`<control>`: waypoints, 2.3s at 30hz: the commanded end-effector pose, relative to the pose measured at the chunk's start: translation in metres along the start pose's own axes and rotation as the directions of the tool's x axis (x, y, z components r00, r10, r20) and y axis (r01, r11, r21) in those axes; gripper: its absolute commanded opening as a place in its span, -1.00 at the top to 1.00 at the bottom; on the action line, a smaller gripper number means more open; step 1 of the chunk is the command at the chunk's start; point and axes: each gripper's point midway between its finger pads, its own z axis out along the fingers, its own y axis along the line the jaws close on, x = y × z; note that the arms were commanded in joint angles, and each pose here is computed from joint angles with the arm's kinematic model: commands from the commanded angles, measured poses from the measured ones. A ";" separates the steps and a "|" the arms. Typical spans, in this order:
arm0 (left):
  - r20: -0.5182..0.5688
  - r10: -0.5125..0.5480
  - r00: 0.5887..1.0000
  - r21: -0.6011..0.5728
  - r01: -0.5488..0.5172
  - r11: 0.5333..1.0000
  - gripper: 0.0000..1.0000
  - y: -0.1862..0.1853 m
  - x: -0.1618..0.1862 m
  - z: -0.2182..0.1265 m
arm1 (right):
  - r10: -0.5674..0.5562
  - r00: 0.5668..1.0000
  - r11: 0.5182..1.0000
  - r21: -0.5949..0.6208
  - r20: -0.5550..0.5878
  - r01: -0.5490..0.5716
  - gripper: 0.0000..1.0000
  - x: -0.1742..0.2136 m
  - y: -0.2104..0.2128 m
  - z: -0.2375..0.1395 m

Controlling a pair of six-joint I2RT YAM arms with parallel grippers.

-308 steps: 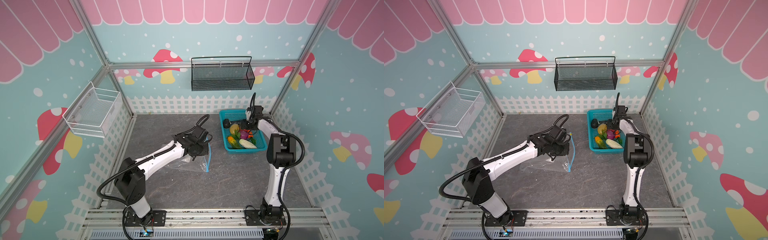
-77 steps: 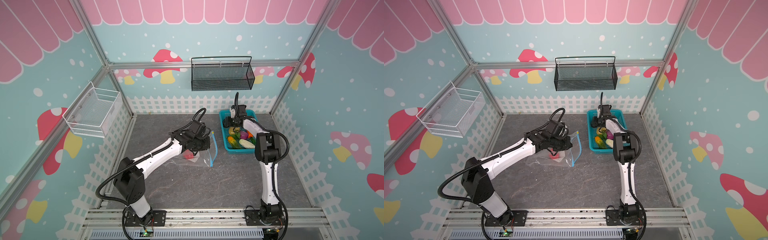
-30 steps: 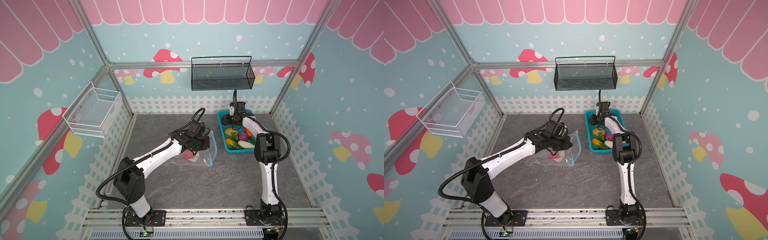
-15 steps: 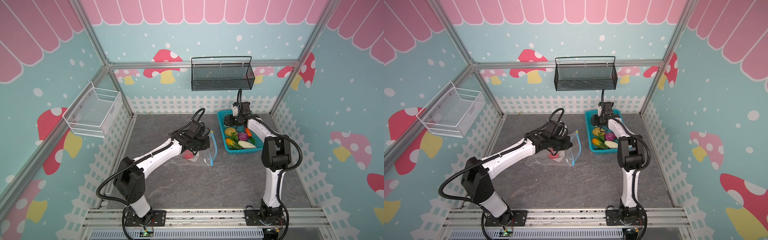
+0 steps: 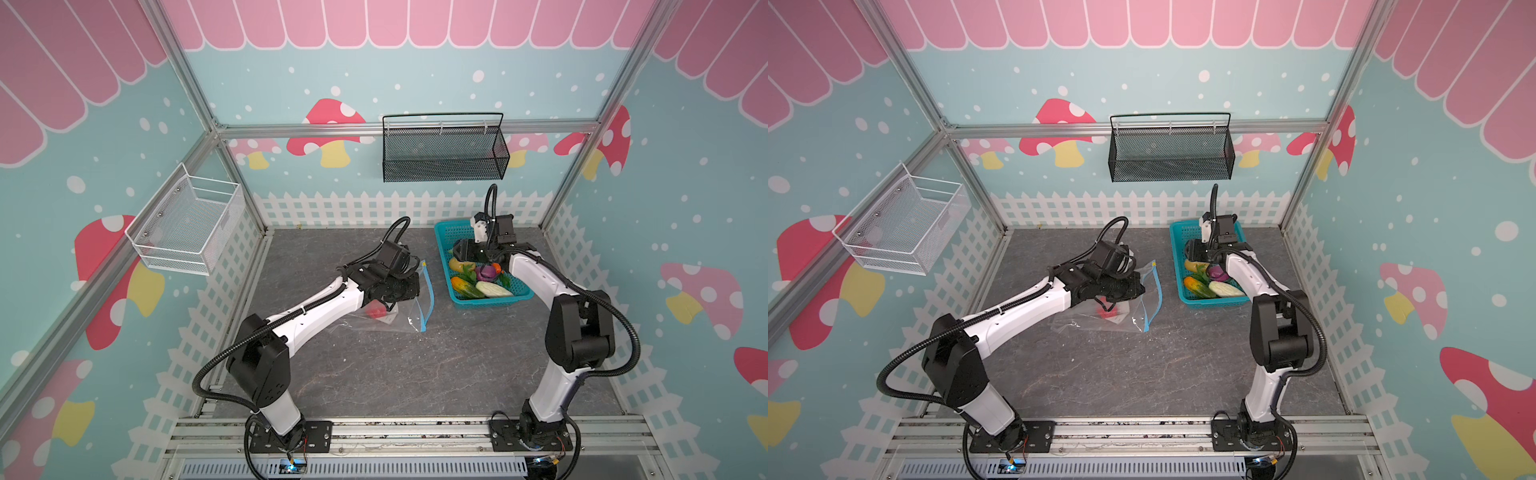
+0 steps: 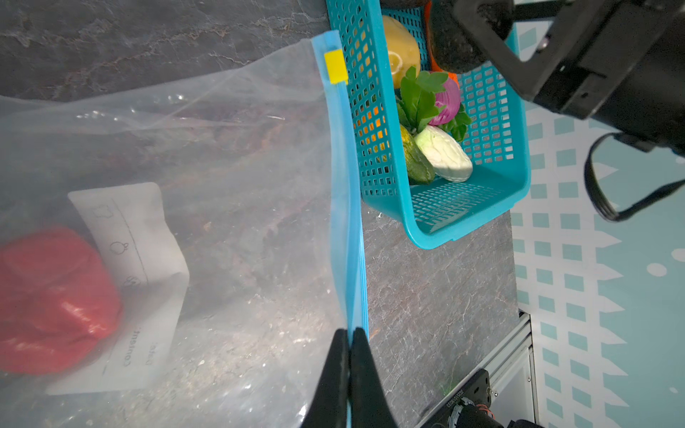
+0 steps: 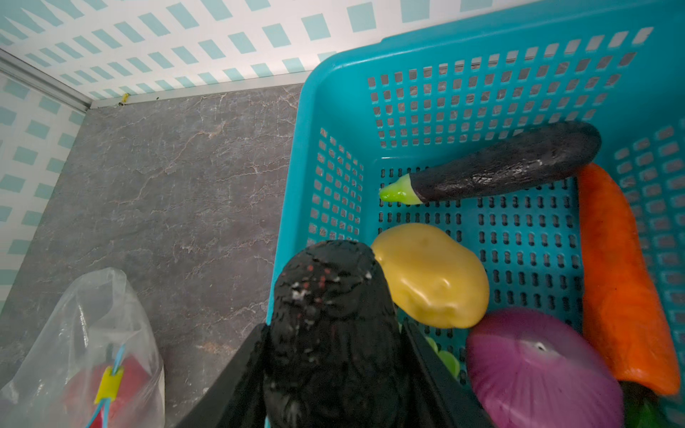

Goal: Place the food in the zip-top bag and seal the zipper
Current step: 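Grasp the dark avocado in the basket with the right gripper and lift, then carry the avocado with the right gripper to the bag mouth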

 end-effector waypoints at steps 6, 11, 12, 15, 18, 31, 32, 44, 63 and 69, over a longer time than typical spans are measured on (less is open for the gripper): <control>0.037 -0.013 0.999 0.007 0.013 1.000 1.00 -0.001 -0.007 -0.006 | -0.017 0.998 0.997 -0.079 0.066 0.023 0.10 0.006 0.029 -0.046; 0.039 -0.015 0.999 0.010 0.015 1.000 1.00 -0.002 -0.008 -0.006 | -0.024 0.998 0.991 -0.127 0.066 0.032 0.11 0.022 0.044 -0.065; 0.039 -0.016 0.999 0.009 0.016 1.000 1.00 -0.002 -0.008 -0.006 | -0.025 0.998 0.989 -0.145 0.062 0.034 0.11 0.027 0.049 -0.068; 0.038 -0.017 0.999 0.010 0.017 1.000 1.00 -0.003 -0.008 -0.005 | -0.027 0.998 0.979 -0.200 0.061 0.038 0.11 0.042 0.065 -0.077; 0.040 -0.018 0.999 0.012 0.018 1.000 1.00 -0.004 -0.009 -0.006 | -0.044 0.997 0.965 -0.254 0.062 0.059 0.11 0.056 0.085 -0.087; 0.049 -0.022 0.999 0.038 0.020 0.999 1.00 -0.014 -0.014 -0.010 | -0.086 0.994 0.902 -0.419 0.063 0.105 0.13 0.100 0.140 -0.100; 0.050 -0.020 0.999 0.042 0.018 0.999 1.00 -0.016 -0.013 -0.011 | -0.085 0.995 0.899 -0.428 0.053 0.099 0.13 0.103 0.142 -0.096; 0.068 -0.016 0.998 0.045 0.013 0.999 1.00 -0.018 -0.014 -0.021 | -0.114 0.993 0.888 -0.453 -0.044 0.082 0.14 0.135 0.150 -0.064; 0.077 -0.014 0.997 0.055 0.009 0.998 1.00 -0.021 -0.014 -0.029 | -0.139 0.983 0.915 -0.396 -0.124 0.080 0.06 0.159 0.133 -0.035; 0.079 -0.013 0.997 0.057 0.008 0.998 1.00 -0.021 -0.013 -0.031 | -0.140 0.982 0.918 -0.389 -0.127 0.080 0.01 0.161 0.132 -0.035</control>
